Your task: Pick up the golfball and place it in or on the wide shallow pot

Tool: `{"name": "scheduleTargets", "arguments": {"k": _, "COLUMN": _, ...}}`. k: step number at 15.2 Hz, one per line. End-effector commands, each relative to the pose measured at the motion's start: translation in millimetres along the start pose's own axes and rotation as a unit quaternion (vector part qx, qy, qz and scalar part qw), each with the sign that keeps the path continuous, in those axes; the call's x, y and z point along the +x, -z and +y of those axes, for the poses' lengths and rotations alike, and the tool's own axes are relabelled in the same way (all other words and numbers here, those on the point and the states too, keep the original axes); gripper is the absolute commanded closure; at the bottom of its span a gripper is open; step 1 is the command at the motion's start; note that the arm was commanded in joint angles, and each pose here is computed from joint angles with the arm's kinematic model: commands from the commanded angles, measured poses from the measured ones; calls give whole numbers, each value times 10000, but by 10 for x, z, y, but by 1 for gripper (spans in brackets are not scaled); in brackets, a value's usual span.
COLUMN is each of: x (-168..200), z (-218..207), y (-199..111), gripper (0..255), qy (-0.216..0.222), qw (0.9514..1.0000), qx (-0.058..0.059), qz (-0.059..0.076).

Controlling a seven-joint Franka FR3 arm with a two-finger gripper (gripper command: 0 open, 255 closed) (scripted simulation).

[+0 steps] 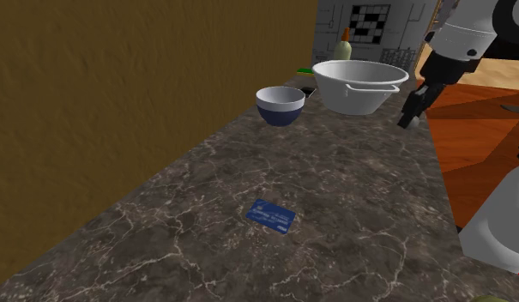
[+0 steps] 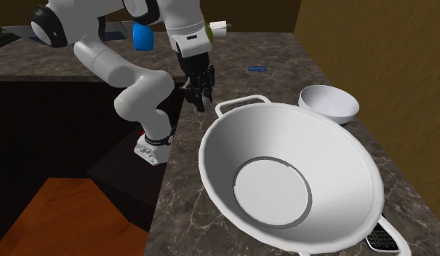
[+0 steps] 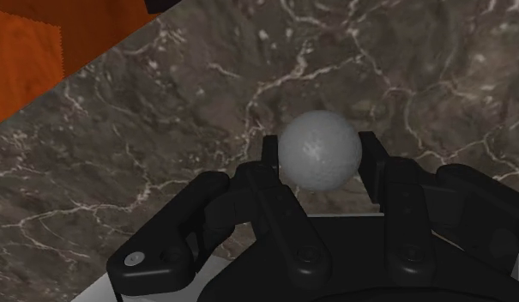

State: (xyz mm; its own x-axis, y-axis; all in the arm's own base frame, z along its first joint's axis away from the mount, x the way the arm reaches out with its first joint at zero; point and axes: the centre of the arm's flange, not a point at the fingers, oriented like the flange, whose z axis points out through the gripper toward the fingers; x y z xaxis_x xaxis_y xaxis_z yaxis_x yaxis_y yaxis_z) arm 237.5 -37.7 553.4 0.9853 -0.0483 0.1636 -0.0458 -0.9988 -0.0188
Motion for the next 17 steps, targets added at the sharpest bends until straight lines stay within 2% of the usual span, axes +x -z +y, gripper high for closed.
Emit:
{"name": "scheduleTargets", "arguments": {"k": 1, "x": 11, "z": -4, "y": 118, "gripper": 255, "qy": 0, "qw": 10000, "qx": 0, "qz": -1}}
{"name": "scheduleTargets", "arguments": {"k": 17, "x": 150, "z": -20, "y": 951, "gripper": 255, "qy": 0, "qw": 10000, "qx": 0, "qz": -1}}
